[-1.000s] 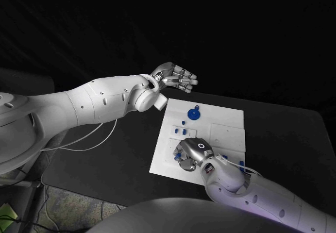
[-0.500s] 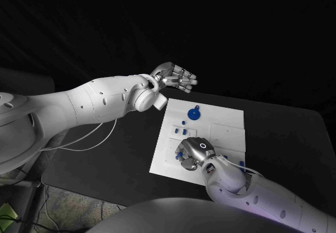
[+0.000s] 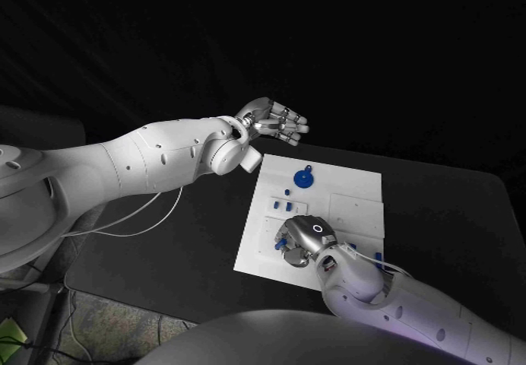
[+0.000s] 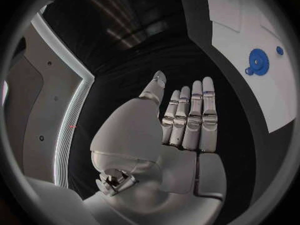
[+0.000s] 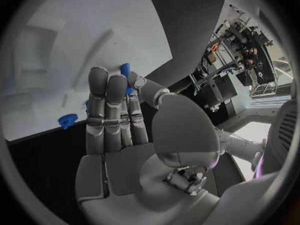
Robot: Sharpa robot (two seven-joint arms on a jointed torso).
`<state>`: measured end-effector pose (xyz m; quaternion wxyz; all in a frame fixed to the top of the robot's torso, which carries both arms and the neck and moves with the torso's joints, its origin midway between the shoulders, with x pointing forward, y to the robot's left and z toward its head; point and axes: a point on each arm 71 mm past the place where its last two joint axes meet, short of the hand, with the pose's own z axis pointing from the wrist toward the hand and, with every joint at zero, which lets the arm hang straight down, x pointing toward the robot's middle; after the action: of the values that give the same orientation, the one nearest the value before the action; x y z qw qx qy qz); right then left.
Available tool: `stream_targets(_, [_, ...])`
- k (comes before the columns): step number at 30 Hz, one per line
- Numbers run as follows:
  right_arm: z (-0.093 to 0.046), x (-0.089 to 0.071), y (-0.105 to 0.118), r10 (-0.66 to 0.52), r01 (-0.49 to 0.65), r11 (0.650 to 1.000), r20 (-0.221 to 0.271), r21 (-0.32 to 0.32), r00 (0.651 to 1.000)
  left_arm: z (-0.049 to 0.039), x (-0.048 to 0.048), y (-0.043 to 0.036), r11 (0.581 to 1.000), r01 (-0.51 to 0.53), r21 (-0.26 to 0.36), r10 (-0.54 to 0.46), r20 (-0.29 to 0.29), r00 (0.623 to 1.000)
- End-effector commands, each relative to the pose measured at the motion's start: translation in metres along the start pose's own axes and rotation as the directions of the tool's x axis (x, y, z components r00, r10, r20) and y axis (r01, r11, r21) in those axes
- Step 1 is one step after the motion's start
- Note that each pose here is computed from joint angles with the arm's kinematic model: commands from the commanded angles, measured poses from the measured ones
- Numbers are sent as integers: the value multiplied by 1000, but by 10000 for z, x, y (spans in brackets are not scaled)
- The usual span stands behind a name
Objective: Assemble the parts on the task board
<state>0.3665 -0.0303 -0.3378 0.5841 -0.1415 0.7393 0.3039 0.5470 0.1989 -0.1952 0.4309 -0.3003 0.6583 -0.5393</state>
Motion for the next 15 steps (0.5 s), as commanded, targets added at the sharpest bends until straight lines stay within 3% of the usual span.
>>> stream_targets(1, [0, 38, 11, -16, 16, 1000, -20, -7, 1000, 9, 21, -22, 1000, 2, 13, -1, -16, 1000])
stream_targets(15, [-5, 99, 49, -23, 22, 1000, -36, -16, 999, 8, 18, -17, 1000, -1, 8, 1, -20, 1000])
